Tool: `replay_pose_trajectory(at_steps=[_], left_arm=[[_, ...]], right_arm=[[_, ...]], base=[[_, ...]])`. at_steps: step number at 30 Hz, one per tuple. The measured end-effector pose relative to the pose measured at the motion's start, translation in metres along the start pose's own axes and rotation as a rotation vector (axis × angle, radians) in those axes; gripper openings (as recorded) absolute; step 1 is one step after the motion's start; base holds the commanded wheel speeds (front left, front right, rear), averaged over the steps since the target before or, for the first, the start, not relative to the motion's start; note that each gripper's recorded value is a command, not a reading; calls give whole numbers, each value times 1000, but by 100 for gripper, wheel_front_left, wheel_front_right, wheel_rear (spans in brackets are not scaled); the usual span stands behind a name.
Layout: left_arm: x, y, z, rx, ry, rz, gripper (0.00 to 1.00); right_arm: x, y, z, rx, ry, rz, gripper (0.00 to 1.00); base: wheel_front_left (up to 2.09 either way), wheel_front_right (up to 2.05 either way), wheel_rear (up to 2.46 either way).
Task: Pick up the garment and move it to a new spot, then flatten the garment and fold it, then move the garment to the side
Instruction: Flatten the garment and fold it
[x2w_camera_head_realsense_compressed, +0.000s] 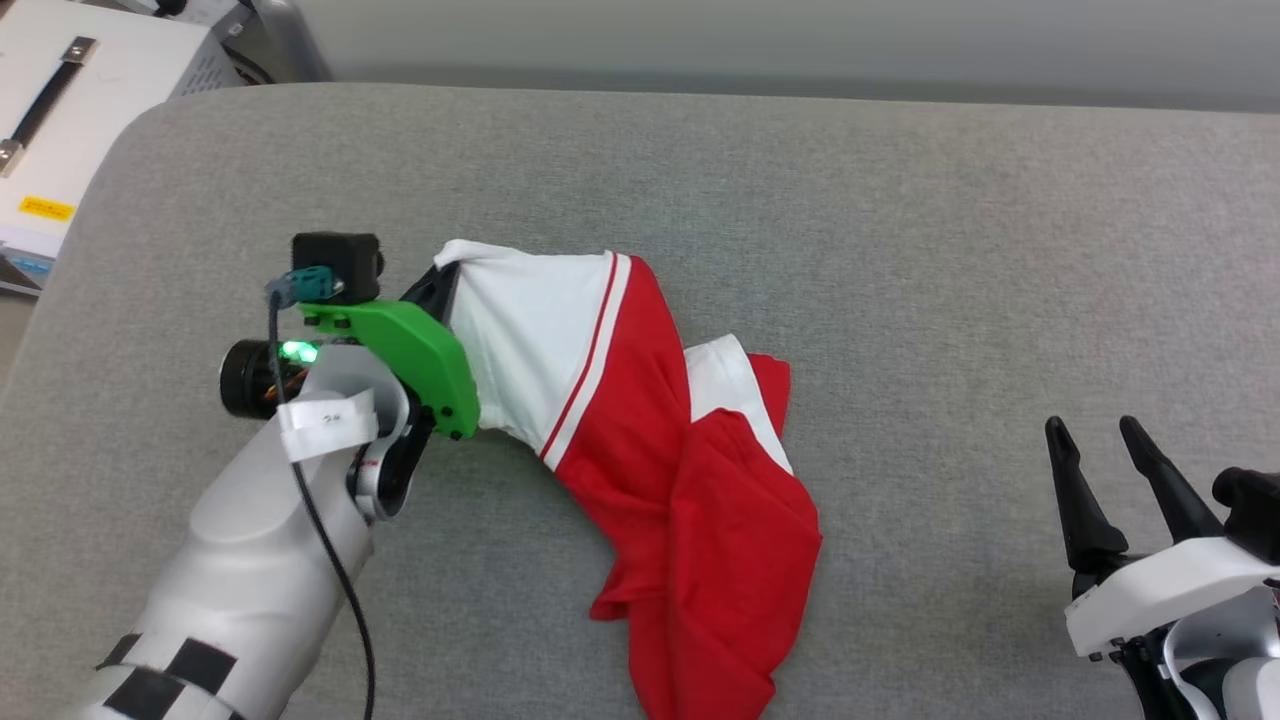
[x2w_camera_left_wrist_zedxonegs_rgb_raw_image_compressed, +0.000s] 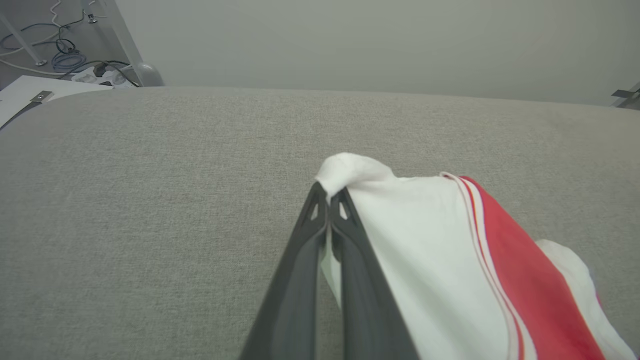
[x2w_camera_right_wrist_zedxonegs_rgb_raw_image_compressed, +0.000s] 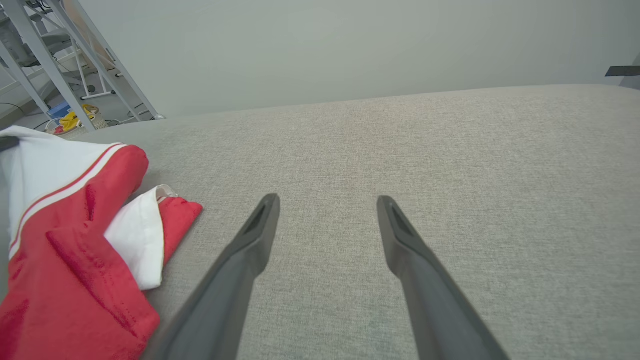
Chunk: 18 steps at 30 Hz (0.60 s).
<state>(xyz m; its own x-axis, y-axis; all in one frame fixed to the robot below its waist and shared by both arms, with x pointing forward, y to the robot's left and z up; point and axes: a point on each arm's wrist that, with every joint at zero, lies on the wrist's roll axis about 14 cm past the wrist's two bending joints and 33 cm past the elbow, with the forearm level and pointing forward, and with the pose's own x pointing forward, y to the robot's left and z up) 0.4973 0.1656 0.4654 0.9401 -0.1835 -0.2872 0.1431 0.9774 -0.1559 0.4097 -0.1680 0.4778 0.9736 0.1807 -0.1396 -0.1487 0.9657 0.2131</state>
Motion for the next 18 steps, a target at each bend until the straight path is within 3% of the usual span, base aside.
replay_pose_trajectory(at_steps=[7, 13, 14, 15, 16, 18], left_arm=[[-55, 49, -32, -31, 61, 122, 0], [-93, 61, -79, -89, 179, 193, 0], [-99, 61, -88, -95, 210, 203, 10], [-103, 60, -96, -93, 234, 208, 10], [-106, 60, -101, -93, 245, 215, 100], [-109, 59, -102, -96, 243, 224, 100]], right_arm=[[2, 19, -2, 10, 5, 47, 100], [7, 30, -4, 9, 17, 79, 100], [8, 31, -6, 8, 26, 82, 100], [8, 32, -7, 5, 32, 86, 100], [9, 33, -8, 2, 38, 88, 100], [10, 34, -10, -1, 52, 94, 100]], base=[[0, 0, 0], [0, 0, 0], [0, 0, 0], [0, 0, 0], [0, 0, 0], [0, 0, 0]])
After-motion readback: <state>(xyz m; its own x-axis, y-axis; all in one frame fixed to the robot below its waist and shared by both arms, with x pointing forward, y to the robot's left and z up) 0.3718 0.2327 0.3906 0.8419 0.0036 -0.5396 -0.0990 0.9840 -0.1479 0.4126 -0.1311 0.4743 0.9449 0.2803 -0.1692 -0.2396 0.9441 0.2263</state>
